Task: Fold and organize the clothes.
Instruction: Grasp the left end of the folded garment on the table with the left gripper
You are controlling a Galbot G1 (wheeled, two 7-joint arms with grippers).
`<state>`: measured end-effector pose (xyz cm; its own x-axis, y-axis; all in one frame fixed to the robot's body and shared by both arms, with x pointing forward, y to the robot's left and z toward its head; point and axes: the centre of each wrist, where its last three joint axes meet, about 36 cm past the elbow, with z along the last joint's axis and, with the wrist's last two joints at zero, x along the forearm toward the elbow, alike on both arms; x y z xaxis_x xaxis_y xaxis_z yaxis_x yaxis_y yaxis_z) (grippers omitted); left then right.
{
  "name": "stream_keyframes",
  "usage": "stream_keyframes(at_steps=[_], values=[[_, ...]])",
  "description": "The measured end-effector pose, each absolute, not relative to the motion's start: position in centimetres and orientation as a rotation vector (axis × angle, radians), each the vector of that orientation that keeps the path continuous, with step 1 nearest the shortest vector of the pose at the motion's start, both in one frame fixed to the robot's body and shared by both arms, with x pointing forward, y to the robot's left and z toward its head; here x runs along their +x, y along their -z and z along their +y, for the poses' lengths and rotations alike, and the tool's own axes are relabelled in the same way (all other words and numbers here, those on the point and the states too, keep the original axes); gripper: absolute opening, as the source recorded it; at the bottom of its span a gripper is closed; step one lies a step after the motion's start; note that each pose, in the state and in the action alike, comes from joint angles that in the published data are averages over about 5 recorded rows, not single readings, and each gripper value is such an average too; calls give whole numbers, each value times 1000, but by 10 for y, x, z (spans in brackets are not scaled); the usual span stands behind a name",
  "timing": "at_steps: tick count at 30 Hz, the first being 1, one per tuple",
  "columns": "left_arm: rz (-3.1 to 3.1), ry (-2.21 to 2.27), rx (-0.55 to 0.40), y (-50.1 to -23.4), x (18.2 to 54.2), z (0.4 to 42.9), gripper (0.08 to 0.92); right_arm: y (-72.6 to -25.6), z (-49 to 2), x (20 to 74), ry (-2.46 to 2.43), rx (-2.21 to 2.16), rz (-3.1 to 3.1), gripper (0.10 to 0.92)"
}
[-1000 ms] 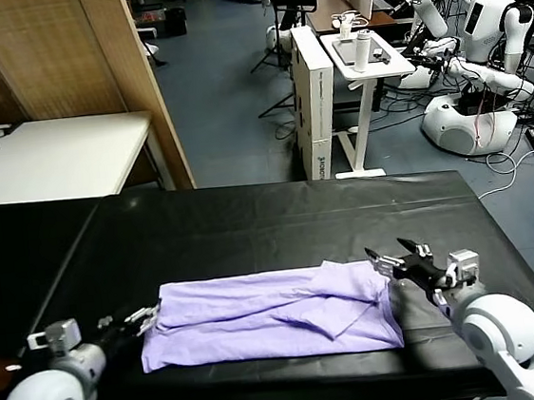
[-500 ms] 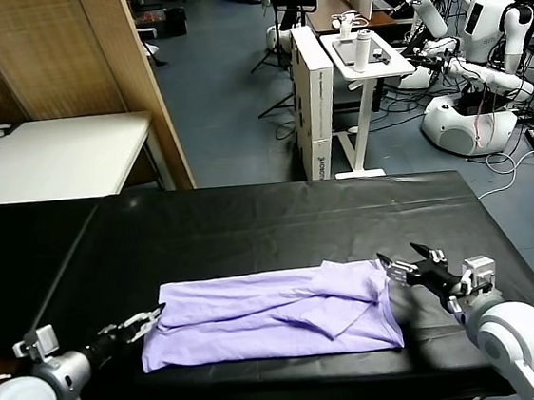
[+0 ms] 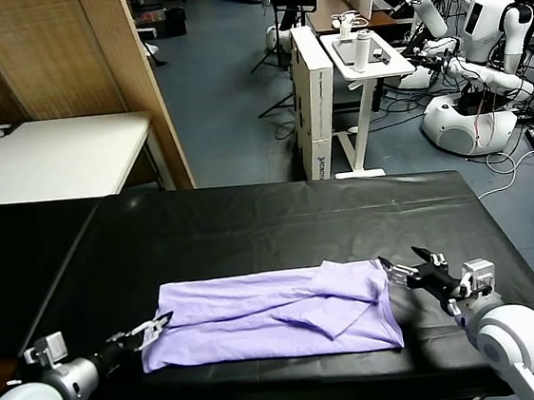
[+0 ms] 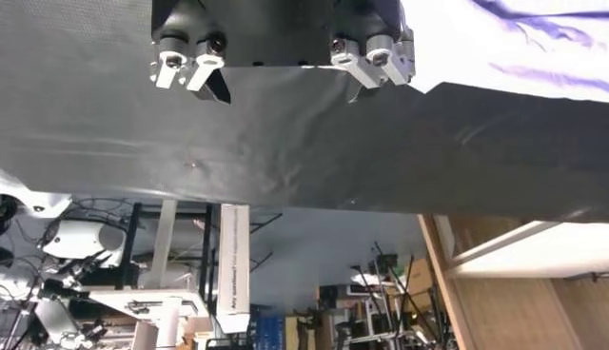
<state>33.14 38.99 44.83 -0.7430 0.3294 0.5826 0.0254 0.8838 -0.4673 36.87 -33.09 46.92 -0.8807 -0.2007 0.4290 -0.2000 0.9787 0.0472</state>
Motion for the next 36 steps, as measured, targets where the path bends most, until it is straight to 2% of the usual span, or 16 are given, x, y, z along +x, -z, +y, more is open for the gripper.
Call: stream_keyframes(at_steps=[26,29,36], values=[[-2337,-620,-277,-437,329,378,904,-462,-324,370,0,294,-2670,907],[-2333,-629,-270,-434,330,379,867,-461,-324,369,-2,293,-2669,907],[-2325,-634,-257,-430,331,380,629,-461,-323,369,1,292,-2670,907]])
